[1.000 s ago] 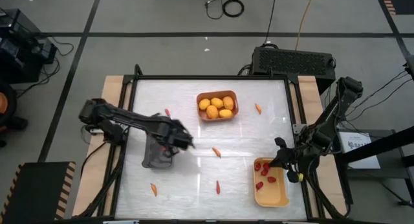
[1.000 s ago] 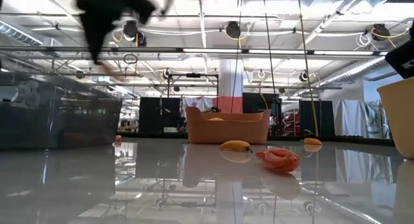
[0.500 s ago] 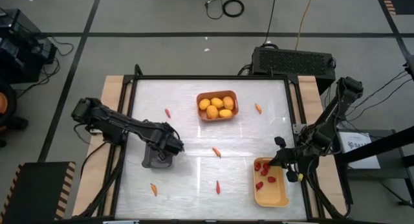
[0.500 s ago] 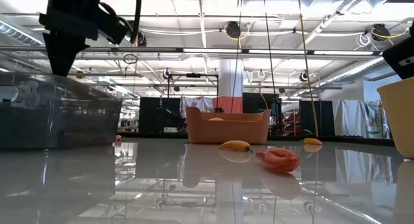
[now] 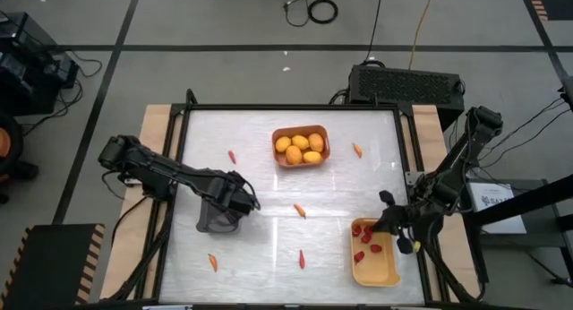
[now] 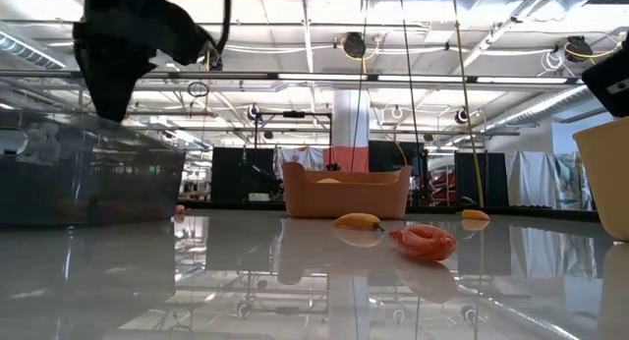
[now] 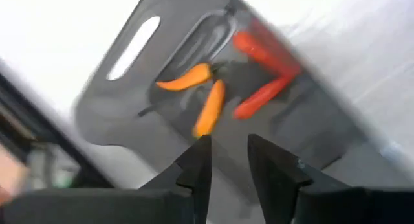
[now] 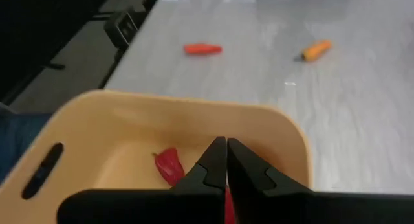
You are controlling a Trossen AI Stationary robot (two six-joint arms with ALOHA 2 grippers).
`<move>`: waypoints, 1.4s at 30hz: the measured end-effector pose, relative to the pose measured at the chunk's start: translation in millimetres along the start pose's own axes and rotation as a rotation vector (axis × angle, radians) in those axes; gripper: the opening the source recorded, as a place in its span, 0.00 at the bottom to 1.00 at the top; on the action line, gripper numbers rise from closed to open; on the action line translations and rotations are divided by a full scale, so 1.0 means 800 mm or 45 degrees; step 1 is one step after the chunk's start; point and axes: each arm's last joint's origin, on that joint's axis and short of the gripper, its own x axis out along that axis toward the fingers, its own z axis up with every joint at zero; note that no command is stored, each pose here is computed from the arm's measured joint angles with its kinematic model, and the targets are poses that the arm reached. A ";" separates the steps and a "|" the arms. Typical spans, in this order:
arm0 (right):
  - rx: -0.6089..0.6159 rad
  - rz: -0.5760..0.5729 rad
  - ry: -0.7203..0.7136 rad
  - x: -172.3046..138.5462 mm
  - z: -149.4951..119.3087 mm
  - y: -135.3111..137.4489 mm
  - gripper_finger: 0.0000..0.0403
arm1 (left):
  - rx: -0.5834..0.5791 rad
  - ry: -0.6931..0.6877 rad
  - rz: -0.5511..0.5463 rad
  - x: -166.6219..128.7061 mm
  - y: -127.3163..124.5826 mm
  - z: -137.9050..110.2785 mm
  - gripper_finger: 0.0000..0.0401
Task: Sort produce into baskets
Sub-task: Put the orange chili pepper into the black bin
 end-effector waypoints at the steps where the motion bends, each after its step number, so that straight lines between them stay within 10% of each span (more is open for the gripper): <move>1: -0.007 0.010 -0.013 0.000 0.001 0.001 0.01 | -0.077 -0.016 -0.029 0.000 -0.002 0.002 0.27; 7: -0.061 0.031 -0.057 0.000 0.006 0.004 0.01 | -0.202 -0.389 -0.309 -0.007 -0.028 0.037 0.27; 14: -0.024 0.030 -0.074 0.001 0.009 0.003 0.01 | 0.114 -1.051 -0.718 -0.048 -0.080 0.078 0.27; 19: -0.001 0.033 -0.074 0.001 0.009 0.003 0.01 | 0.435 -1.393 -0.695 -0.054 -0.107 0.096 0.27; 36: 0.003 0.036 -0.078 0.001 0.009 0.003 0.01 | 0.635 -1.305 -0.677 -0.009 -0.145 0.148 0.28; 42: -0.006 0.032 -0.072 0.001 0.009 0.003 0.01 | 0.736 -1.337 -0.701 -0.018 -0.173 0.140 0.42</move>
